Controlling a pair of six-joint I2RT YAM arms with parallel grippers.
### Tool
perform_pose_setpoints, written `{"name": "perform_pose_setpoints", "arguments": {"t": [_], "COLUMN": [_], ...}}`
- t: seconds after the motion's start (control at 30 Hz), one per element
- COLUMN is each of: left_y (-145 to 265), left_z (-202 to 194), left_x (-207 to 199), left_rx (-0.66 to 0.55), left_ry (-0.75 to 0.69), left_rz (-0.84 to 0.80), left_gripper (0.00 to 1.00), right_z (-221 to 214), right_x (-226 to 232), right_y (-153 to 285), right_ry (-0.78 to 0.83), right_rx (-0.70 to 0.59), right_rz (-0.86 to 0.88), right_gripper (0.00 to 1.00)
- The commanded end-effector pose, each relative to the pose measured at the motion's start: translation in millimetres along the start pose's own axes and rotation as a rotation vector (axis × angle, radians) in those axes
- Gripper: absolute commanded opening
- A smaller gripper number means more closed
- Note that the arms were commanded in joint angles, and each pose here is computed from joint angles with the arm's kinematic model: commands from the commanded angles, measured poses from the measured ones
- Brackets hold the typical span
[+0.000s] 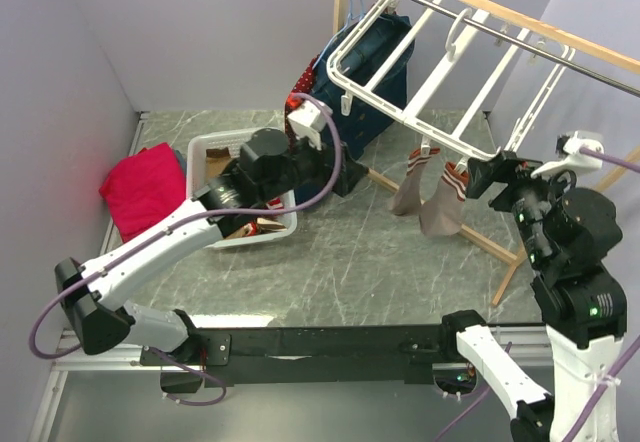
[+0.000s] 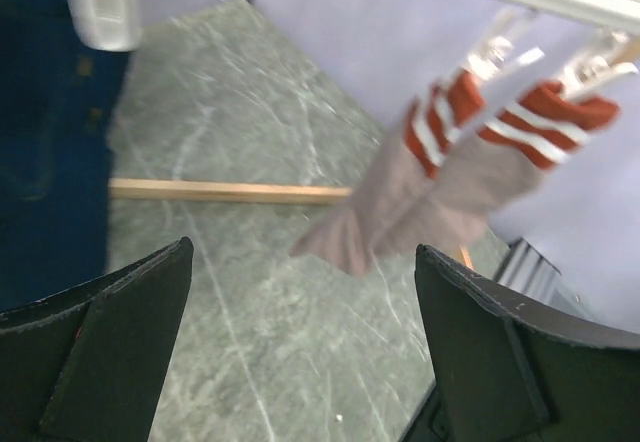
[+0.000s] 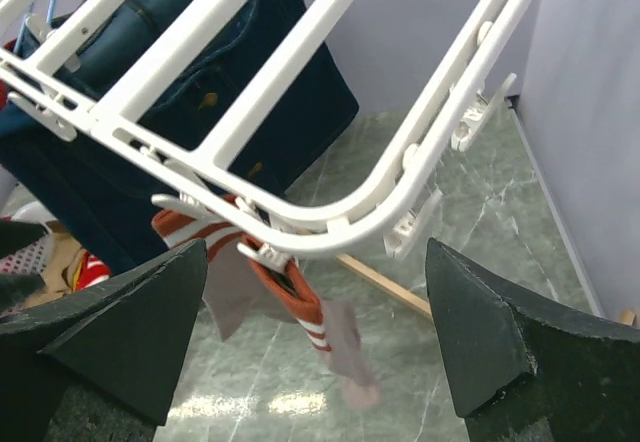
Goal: Clip the socks to the hanger
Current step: Rotate the hanger at the clothesline.
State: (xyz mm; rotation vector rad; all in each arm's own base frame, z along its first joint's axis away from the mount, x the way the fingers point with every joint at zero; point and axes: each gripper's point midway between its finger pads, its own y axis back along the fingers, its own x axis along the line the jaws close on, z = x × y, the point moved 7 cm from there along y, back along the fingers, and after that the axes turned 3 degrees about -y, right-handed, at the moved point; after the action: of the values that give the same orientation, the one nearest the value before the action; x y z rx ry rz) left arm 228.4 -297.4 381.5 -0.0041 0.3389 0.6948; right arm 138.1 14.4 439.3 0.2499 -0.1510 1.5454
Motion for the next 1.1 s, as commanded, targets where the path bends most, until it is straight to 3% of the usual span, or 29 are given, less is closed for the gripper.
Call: {"name": "perform_pose_setpoints", "arguments": {"t": [0.0, 0.23, 0.4, 0.53, 0.73, 1.07], "left_y": [-8, -30, -46, -58, -73, -85], "left_z": [20, 46, 65, 69, 75, 88], "left_x": [-27, -35, -37, -29, -11, 5], "left_rx": [-0.047, -0.096, -0.130, -0.120, -0.125, -0.143], "left_ry": [-0.031, -0.024, -0.005, -0.009, 0.001, -0.014], "left_rz": [-0.084, -0.046, -0.015, 0.058, 0.134, 0.167], "left_gripper": [0.96, 0.99, 0.88, 0.72, 0.58, 0.50], "right_z": [21, 33, 37, 35, 27, 7], "right_x": [5, 9, 7, 4, 12, 30], "right_y": [-6, -13, -18, -24, -24, -16], "right_ry": [0.001, 0.006, 0.002, 0.004, 0.023, 0.039], "right_rx": [-0.023, -0.006, 0.006, 0.023, 0.045, 0.075], "right_rz": [-0.012, -0.015, -0.055, -0.086, 0.021, 0.256], "right_gripper": [0.96, 0.97, 0.98, 0.98, 0.94, 0.86]}}
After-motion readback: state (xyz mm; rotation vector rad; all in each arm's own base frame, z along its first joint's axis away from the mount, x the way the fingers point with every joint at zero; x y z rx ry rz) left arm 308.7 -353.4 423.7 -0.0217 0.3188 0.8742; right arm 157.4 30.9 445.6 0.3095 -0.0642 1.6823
